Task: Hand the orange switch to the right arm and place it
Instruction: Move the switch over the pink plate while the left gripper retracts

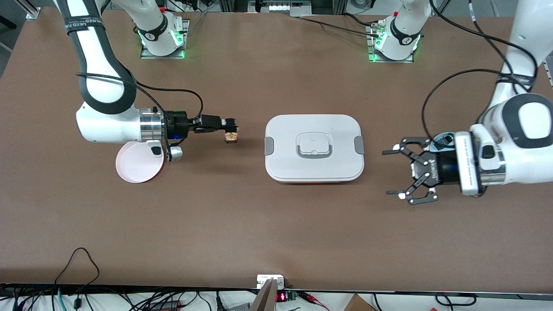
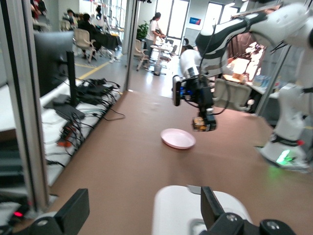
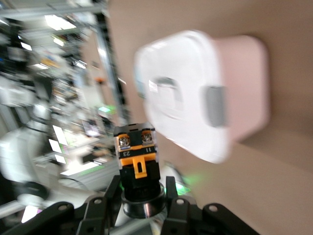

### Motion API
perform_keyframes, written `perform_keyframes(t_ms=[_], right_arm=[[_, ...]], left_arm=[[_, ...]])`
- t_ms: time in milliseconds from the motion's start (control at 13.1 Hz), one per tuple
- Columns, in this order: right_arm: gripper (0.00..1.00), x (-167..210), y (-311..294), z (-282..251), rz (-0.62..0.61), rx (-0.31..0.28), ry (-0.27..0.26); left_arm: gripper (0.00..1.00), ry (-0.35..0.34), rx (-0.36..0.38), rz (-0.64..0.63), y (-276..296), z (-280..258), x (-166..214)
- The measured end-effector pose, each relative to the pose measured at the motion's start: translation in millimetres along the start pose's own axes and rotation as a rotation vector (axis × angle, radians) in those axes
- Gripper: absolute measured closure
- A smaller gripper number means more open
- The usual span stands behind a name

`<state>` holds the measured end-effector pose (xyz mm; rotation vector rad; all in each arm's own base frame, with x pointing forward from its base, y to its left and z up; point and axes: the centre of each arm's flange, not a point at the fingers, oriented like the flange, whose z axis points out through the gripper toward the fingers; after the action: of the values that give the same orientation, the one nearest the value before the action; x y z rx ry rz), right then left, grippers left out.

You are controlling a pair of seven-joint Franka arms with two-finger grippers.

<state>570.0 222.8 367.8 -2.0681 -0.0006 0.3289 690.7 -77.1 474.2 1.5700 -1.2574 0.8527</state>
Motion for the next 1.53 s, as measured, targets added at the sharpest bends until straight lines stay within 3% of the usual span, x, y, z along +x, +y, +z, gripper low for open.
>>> perform_keyframes(t_ms=[230,536,766,1149,1533], right_arm=[[0.6,-6.5,30.8,-38.5,-0.113,-0.231,-0.072],[0.6,-10.9,72.8,-80.9,-0.267,-0.538,-0.185],[0.6,-10.3,88.3,-98.6,-0.381,-0.721,-0.266],[0.6,-6.2,139.0,-142.9,-0.563,-0.887,-0.359],[0.6,-7.3,179.3,-159.0,-0.734,-1.003,-0.456]], left_arm=[[0.0,-0.159,0.013,-0.18,35.7,-62.4,23.7],[0.0,-0.451,0.221,-0.435,98.1,-98.5,80.4],[0.0,-0.642,0.355,-0.543,124.4,-93.0,96.6],[0.0,-0.857,0.486,-0.566,133.4,-83.8,97.3],[0.0,-0.836,0.568,-0.565,124.6,-101.8,94.1]])
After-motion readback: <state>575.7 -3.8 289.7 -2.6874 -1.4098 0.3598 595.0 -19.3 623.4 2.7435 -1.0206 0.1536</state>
